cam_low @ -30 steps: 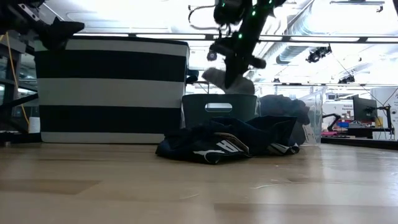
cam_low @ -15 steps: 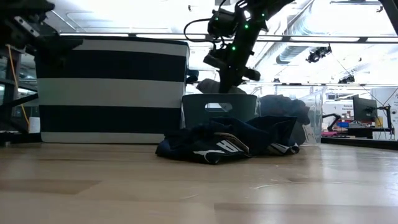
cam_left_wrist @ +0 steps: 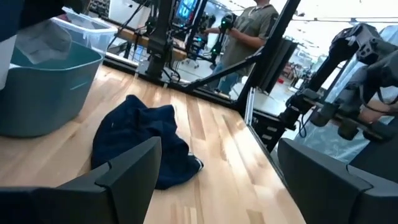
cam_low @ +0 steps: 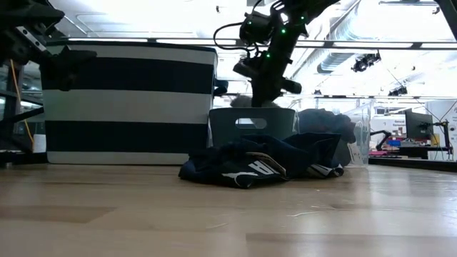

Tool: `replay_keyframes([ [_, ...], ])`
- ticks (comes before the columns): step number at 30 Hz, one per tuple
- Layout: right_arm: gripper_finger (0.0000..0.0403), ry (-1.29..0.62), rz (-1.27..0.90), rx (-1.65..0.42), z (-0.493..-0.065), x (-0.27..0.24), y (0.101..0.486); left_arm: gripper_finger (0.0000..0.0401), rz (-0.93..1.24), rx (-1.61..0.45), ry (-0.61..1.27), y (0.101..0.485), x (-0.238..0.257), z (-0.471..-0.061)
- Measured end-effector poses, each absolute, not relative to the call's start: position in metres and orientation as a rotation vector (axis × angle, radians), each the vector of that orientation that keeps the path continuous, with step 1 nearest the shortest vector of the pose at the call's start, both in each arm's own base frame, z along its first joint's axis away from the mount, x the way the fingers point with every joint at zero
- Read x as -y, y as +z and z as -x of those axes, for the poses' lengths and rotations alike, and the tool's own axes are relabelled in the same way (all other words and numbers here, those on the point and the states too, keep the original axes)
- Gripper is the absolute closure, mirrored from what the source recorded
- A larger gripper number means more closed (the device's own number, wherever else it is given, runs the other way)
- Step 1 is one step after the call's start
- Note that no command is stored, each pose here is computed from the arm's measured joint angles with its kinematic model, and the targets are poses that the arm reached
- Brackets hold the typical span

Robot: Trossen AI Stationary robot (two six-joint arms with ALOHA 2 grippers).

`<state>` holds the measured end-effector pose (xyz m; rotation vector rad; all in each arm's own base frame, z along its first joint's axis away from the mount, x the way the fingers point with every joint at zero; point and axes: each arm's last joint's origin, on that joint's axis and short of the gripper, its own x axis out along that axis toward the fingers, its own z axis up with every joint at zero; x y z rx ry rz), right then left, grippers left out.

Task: Pick & Place Cloths
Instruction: Put the gray sock into the blue bin, then put the dark blue underwear into the transparent bin

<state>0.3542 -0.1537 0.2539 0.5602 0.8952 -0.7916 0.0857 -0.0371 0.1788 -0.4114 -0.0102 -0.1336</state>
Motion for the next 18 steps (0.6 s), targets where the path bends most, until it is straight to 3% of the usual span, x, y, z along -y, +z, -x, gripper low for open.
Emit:
replay_keyframes([
  [11,0.0208,-0.633,-0.691,-0.916,-0.347,0.147,0.266,0.0085,0.381,0.005,-0.131,0.178,0.037,-0.086],
  [18,0.0186,-0.621,-0.813,-0.915,-0.329,0.127,0.292,0.0085,0.293,-0.004,-0.094,0.176,0.036,-0.086],
])
